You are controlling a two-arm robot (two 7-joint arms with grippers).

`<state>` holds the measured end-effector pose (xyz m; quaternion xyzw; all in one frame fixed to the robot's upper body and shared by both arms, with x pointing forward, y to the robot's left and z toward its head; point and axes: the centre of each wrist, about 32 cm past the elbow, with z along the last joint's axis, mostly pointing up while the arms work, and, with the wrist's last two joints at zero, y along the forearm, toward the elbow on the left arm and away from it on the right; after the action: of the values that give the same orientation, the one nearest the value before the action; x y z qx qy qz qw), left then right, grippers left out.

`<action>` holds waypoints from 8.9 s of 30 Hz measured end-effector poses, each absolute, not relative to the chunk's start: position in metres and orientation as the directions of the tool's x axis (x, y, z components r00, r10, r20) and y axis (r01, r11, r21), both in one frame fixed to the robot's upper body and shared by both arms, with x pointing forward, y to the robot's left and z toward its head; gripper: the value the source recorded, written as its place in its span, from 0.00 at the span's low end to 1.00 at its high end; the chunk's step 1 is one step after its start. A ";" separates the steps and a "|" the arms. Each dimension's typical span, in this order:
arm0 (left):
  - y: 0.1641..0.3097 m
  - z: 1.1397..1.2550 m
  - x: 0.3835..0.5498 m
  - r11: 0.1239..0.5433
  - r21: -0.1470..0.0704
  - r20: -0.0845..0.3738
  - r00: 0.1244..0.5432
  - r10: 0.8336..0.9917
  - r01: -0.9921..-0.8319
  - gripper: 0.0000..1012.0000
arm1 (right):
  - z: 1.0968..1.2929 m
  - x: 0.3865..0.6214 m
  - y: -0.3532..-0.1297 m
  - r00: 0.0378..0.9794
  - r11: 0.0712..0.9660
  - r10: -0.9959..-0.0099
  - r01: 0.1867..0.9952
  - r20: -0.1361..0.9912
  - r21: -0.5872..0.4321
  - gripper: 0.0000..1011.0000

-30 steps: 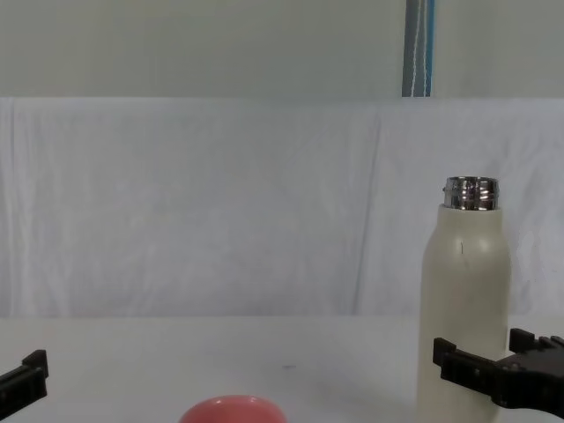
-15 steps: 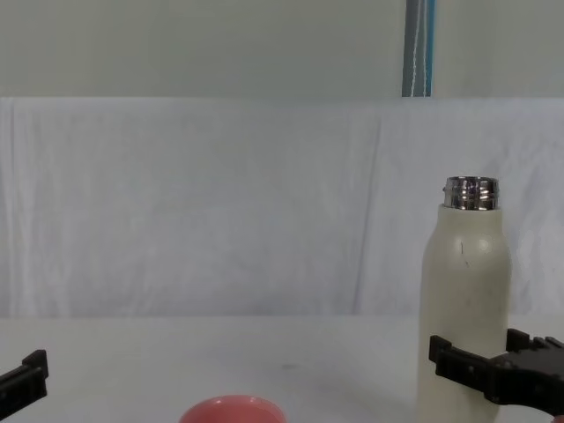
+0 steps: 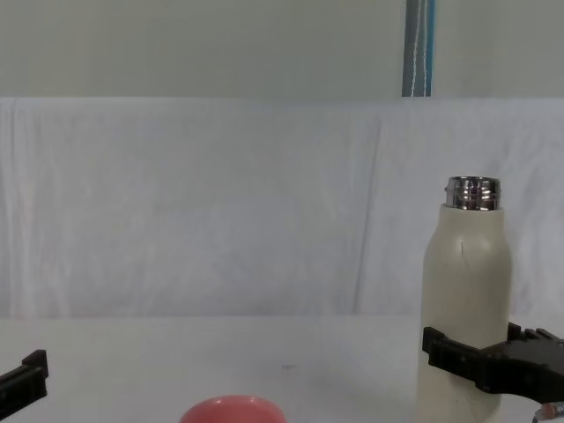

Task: Grasp the thermos with one hand and pour water into the cup lid.

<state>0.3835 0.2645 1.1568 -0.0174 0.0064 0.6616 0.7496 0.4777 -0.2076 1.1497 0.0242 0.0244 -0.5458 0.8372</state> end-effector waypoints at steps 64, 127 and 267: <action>0.265 1.157 0.384 0.124 -0.018 -0.033 0.124 0.992 -0.992 0.99 | 1.147 0.496 -0.204 0.424 0.425 -0.904 0.905 -0.055 0.006 0.95; 0.265 1.157 0.384 0.124 -0.018 -0.033 0.125 0.992 -0.992 0.99 | 1.173 0.447 -0.180 0.228 0.430 -0.564 0.902 0.794 0.046 0.95; 0.265 1.157 0.384 0.124 -0.018 -0.033 0.125 0.992 -0.992 0.99 | 1.147 0.460 -0.165 -0.049 0.477 -0.135 0.872 0.990 0.108 0.95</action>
<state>0.3835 0.2645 1.1568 -0.0174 0.0064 0.6616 0.7497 0.4595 -0.1647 1.1474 -0.3080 -0.5982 -0.4082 0.6169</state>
